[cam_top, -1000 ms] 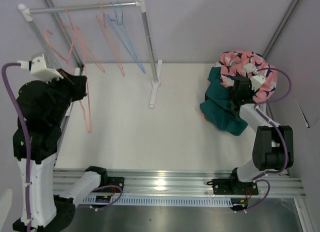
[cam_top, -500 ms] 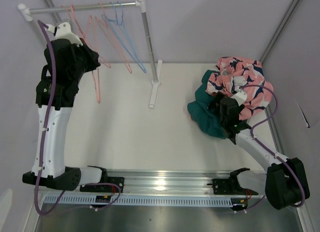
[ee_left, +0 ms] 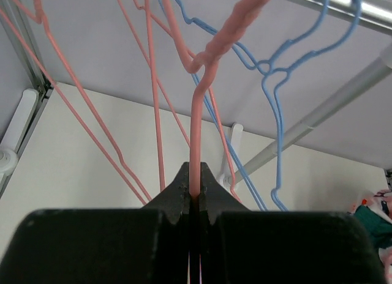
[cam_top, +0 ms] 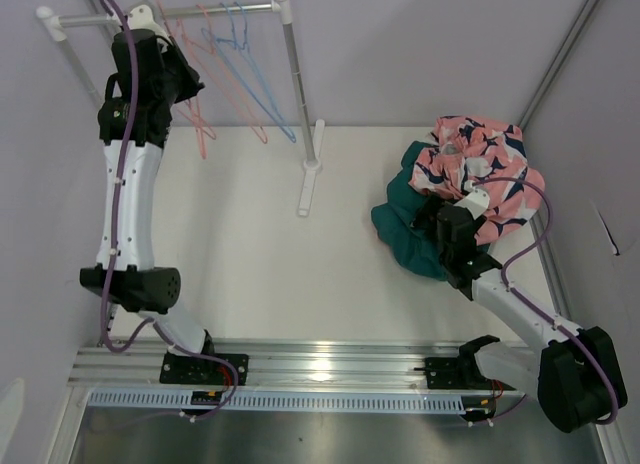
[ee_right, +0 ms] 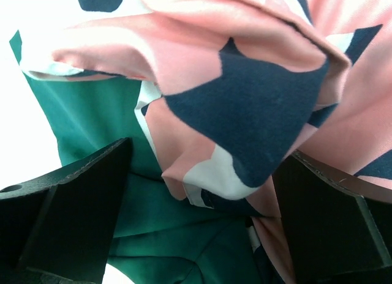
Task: Remove the shorts from the hanger
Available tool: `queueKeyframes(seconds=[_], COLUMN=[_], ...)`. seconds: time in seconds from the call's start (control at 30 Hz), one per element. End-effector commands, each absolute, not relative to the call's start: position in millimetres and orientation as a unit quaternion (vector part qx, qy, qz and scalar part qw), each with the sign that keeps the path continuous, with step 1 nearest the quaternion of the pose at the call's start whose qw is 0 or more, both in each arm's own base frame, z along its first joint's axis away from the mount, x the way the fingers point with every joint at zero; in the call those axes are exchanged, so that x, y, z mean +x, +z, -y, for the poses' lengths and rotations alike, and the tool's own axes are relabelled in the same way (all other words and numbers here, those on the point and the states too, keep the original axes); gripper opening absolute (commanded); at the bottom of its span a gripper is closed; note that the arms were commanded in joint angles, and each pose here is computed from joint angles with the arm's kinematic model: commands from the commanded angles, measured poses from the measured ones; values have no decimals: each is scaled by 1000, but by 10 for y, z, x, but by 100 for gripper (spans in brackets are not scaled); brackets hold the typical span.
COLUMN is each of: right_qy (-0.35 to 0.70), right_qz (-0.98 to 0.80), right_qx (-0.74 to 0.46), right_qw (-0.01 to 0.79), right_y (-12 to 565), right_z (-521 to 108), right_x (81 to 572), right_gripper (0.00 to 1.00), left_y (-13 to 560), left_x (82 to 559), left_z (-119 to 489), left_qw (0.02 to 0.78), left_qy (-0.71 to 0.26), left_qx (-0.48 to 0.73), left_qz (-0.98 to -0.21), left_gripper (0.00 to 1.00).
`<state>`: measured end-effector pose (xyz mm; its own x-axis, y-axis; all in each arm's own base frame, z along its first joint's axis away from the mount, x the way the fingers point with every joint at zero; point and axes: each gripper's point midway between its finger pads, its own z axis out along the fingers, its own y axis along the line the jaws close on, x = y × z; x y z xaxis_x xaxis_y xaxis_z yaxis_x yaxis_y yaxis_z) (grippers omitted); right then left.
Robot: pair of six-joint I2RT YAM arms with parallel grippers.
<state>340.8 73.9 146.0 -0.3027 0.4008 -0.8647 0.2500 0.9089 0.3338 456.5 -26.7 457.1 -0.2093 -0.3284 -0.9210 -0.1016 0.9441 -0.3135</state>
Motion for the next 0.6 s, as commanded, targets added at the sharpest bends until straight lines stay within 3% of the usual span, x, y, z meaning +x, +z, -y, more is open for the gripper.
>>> queueKeyframes(seconds=[0.0, 0.27, 0.57], right_qy=[67, 65, 63], right_qz=[-808, -811, -810], right_qx=[188, 173, 165], right_qw=[554, 556, 558], right_y=[1440, 1449, 1459], right_z=[-807, -875, -910], right_x=[3395, 3408, 3406], right_gripper=[99, 99, 99], left_y=[4739, 4270, 3974], left_x=[4724, 5208, 5419], left_z=[253, 153, 69], left_qw=[630, 592, 569], left_qy=[-109, -103, -106], left_qx=[-134, -139, -139], left_qz=[-757, -787, -803], left_gripper=[0, 0, 0])
